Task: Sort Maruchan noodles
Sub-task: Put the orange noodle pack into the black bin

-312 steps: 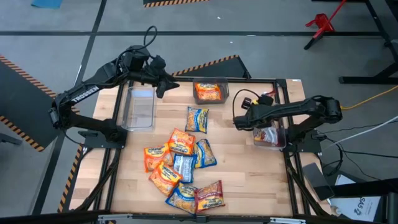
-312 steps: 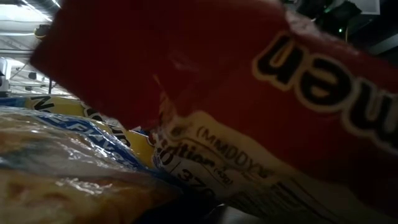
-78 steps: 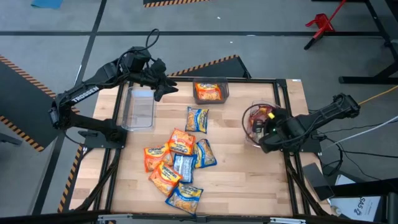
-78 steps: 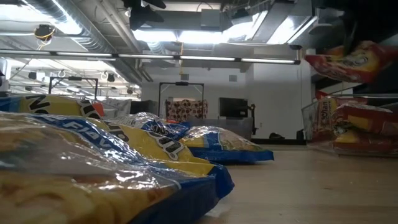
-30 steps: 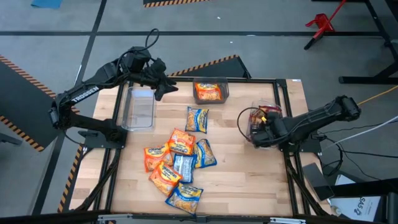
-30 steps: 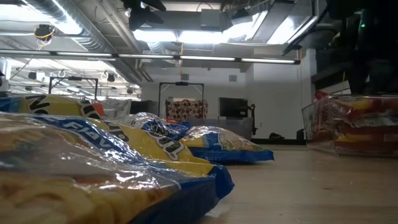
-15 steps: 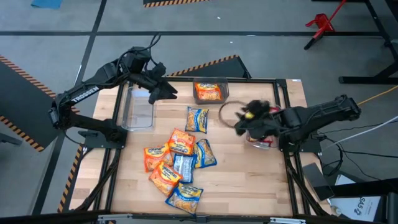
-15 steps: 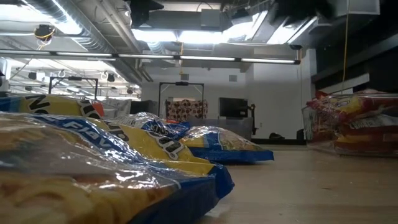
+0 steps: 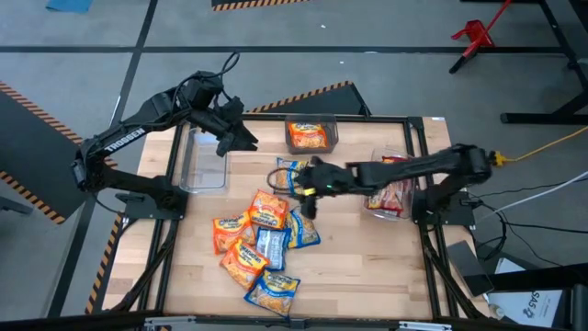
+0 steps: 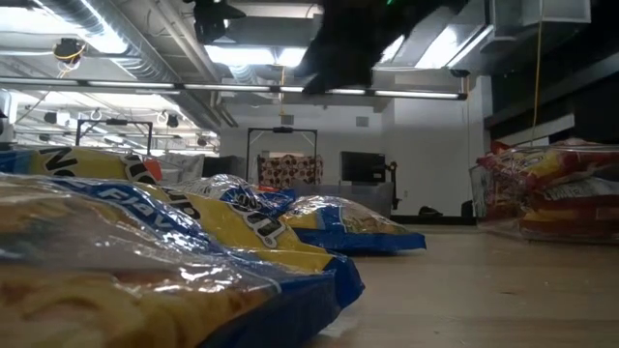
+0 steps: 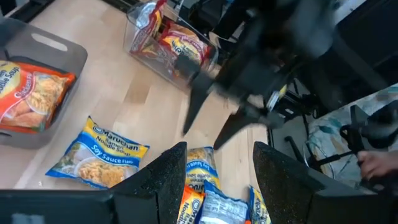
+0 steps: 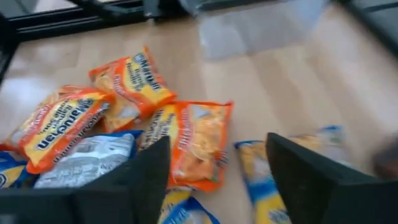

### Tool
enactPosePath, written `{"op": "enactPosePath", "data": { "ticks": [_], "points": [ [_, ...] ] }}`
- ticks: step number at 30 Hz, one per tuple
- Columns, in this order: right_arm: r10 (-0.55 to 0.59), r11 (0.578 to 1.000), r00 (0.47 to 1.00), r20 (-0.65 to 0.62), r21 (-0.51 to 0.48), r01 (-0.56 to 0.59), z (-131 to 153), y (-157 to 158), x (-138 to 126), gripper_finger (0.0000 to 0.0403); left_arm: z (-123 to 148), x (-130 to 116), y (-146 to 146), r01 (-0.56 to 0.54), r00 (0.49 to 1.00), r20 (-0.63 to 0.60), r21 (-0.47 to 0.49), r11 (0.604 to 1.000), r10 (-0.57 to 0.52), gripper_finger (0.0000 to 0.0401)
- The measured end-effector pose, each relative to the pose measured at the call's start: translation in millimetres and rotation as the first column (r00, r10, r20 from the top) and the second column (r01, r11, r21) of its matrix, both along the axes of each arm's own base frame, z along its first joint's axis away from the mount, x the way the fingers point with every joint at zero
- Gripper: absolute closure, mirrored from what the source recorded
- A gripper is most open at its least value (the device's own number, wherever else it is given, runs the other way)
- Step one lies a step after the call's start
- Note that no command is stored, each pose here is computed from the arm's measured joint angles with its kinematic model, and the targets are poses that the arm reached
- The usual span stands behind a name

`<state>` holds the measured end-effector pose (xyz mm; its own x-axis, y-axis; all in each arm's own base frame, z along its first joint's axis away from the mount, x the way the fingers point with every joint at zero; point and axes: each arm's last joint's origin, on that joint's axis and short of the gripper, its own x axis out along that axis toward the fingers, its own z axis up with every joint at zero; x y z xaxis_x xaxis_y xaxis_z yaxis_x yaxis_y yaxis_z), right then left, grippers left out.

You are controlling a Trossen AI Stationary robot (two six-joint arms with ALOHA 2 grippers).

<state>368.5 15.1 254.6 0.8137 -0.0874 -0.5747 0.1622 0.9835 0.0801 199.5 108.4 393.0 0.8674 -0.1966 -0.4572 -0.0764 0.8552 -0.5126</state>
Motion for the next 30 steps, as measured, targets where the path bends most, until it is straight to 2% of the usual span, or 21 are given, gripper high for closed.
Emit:
{"op": "enactPosePath", "data": {
  "ticks": [4, 8, 13, 17, 19, 23, 30],
  "points": [
    [0.028, 0.995, 0.999, -0.033, 0.092, -0.025, -42, -7, 24, 0.0098, 0, 0, 0, 0.000, 1.000, 0.000, 0.000, 1.000, 0.000, 0.0222],
    [0.001, 0.990, 0.995, -0.104, 0.139, 0.014, -86, -5, 38, 0.0068, 0, 0, 0, -0.002, 1.000, -0.005, -0.001, 1.000, 0.002, 0.0222],
    [-0.095, 0.958, 0.987, -0.133, 0.256, 0.127, -119, -5, 48, 0.0059, -1, 0, 0, 0.001, 1.000, -0.007, 0.007, 1.000, -0.001, 0.0222],
    [-0.161, 0.921, 0.974, -0.156, 0.331, 0.206, -129, -5, 50, 0.0059, -1, -1, 0, 0.001, 1.000, -0.013, 0.022, 1.000, -0.001, 0.0222],
    [-0.165, 0.919, 0.971, -0.170, 0.331, 0.214, -132, -5, 49, 0.0063, -2, -1, 0, -0.013, 1.000, -0.019, 0.031, 0.999, 0.013, 0.0222],
    [-0.218, 0.885, 0.952, -0.214, 0.369, 0.285, -135, -6, 47, 0.0115, -2, -1, 1, -0.038, 0.999, -0.029, 0.048, 0.998, 0.039, 0.0222],
    [-0.230, 0.872, 0.948, -0.221, 0.385, 0.301, -135, -5, 47, 0.0299, -2, -1, 2, -0.050, 0.998, -0.034, 0.057, 0.997, 0.052, 0.0222]
  ]
}}
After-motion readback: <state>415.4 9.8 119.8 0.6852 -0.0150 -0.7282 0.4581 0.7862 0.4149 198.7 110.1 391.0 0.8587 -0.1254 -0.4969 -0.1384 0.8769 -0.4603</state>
